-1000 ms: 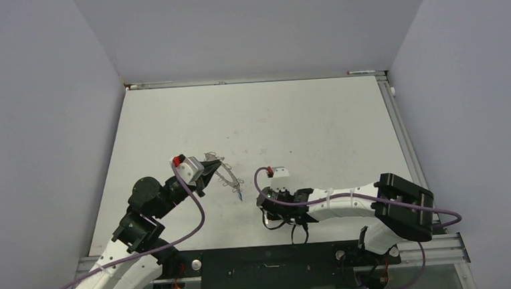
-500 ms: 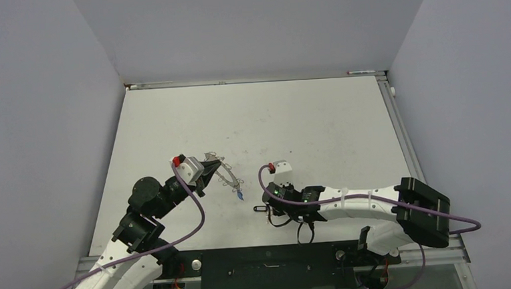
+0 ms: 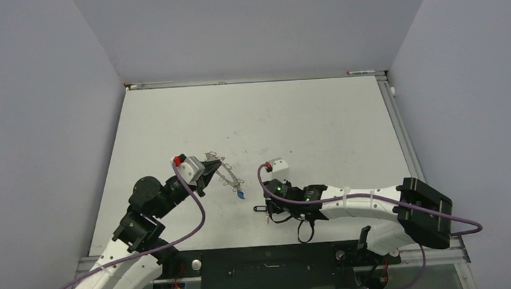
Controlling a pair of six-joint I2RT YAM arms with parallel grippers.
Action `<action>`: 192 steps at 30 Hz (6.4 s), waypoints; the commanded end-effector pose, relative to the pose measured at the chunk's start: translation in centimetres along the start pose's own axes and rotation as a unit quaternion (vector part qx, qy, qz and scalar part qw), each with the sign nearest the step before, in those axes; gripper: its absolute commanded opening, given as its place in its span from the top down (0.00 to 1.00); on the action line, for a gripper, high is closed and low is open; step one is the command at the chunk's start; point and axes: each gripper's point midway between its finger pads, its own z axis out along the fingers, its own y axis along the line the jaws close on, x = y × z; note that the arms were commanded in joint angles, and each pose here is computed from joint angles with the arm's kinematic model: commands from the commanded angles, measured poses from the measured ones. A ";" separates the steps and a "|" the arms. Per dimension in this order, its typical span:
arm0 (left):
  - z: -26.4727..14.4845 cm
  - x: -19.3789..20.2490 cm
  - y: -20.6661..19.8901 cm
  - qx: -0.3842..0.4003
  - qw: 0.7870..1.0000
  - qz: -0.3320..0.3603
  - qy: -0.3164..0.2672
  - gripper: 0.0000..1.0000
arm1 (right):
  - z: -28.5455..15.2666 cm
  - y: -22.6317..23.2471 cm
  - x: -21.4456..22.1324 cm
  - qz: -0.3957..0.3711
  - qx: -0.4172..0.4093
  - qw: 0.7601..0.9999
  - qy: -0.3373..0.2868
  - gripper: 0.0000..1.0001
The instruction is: Put the keys on the keyring
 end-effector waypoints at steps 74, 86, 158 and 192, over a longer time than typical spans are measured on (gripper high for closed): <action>0.1 -3.7 -0.5 0.028 0.998 0.022 -0.047 1.00 | -9.7 3.8 -10.8 -0.223 -0.170 0.937 -0.210 0.95; 0.6 -3.5 -2.8 0.092 0.995 0.011 -0.048 1.00 | -13.0 3.5 -14.9 -0.258 -0.140 0.919 -0.265 0.95; 2.0 -1.2 -4.5 0.134 0.991 -0.015 0.003 1.00 | -13.5 11.2 -16.8 -0.354 -0.267 0.839 -0.316 0.95; 1.8 -1.3 -4.7 0.140 0.990 -0.012 0.002 1.00 | -12.7 11.3 -17.0 -0.325 -0.268 0.853 -0.308 0.95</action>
